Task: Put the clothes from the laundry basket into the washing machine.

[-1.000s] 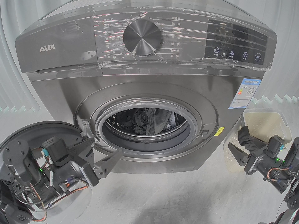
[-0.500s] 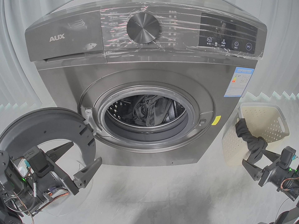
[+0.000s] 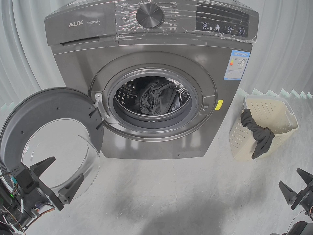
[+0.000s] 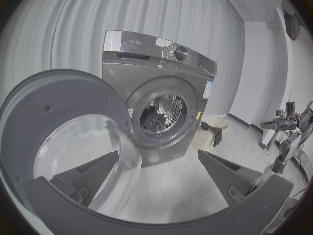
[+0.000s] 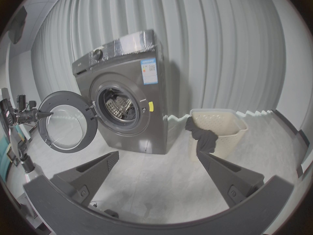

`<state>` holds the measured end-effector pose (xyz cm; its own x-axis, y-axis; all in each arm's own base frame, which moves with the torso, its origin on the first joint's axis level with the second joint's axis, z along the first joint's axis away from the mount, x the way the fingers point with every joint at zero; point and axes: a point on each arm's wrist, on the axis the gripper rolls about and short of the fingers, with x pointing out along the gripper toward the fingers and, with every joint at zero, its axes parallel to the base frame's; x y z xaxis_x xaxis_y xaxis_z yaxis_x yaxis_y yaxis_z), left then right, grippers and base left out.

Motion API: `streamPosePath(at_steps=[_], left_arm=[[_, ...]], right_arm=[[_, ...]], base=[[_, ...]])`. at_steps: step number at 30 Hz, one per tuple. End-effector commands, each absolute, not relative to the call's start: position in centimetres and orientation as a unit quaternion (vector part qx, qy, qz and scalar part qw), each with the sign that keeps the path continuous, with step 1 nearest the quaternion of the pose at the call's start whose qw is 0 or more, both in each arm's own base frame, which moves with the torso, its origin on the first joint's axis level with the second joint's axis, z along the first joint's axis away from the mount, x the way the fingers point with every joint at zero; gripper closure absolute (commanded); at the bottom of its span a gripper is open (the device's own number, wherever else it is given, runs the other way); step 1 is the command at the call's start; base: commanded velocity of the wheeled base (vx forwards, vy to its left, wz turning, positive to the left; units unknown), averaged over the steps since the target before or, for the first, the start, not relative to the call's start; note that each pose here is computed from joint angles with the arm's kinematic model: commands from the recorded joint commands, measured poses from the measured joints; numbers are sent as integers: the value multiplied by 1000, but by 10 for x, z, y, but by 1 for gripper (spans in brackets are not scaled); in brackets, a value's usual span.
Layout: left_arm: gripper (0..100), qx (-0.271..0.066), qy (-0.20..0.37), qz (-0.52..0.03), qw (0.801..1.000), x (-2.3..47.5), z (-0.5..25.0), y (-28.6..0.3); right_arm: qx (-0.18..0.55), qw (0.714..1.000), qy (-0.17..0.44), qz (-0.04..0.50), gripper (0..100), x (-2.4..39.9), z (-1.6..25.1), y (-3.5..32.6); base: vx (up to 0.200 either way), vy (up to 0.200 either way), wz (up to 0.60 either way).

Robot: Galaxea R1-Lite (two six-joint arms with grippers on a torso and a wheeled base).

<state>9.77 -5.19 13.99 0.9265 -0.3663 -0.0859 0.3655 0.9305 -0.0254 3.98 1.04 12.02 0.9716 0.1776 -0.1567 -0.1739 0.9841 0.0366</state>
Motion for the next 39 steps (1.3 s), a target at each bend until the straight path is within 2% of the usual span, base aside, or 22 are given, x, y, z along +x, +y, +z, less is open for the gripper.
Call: streamPosePath(at_steps=[1,4,8,14,18,20,23,24,25,26,27,30,33,36,39], left_arm=[[0,-6,24,-168,985,58,137,-27],[0,6,31,-161,986,44,130,-19],[0,-1,16,-141,990,27,123,-9],[0,-5,-12,-118,993,-6,100,6],[0,-7,2,-52,999,-15,86,7],[0,-8,6,-38,999,-16,84,8],[0,-32,8,-7,999,-15,84,9],[0,-32,8,-6,999,-15,84,9],[0,-36,10,11,999,-15,84,9],[0,-36,10,11,999,-15,84,9],[0,-33,8,44,998,-15,84,8],[0,-19,7,79,997,-16,84,6],[0,-4,0,100,995,-18,84,6],[0,28,-27,120,992,-23,82,5],[0,30,-26,110,993,-23,82,5]], right_arm=[[15,999,2,43,0,7,113,-2],[13,999,13,34,0,4,109,-2],[14,1000,9,12,0,0,104,-3],[12,1000,2,-28,0,-10,94,-4],[9,998,-6,-66,0,-17,87,-4],[8,997,-11,-77,0,-21,82,-3],[-2,999,-20,-44,0,-23,80,-2],[-4,999,-21,-38,0,-23,81,-1],[-8,1000,-17,-10,0,-23,79,0],[-8,1000,-17,-10,0,-23,79,0],[-7,1000,-3,4,0,-23,76,0],[-8,1000,1,3,0,-23,76,0],[3,1000,4,1,0,-23,75,0],[4,1000,4,-2,0,-23,75,0],[3,1000,3,-2,0,-23,76,0]], base=[[-200,0,0],[-133,0,0],[0,0,0],[0,0,0],[0,0,0],[0,0,0],[0,0,0],[0,0,0],[0,0,0],[0,0,0],[0,0,0],[0,0,0],[0,0,0],[0,0,0],[0,0,0]])
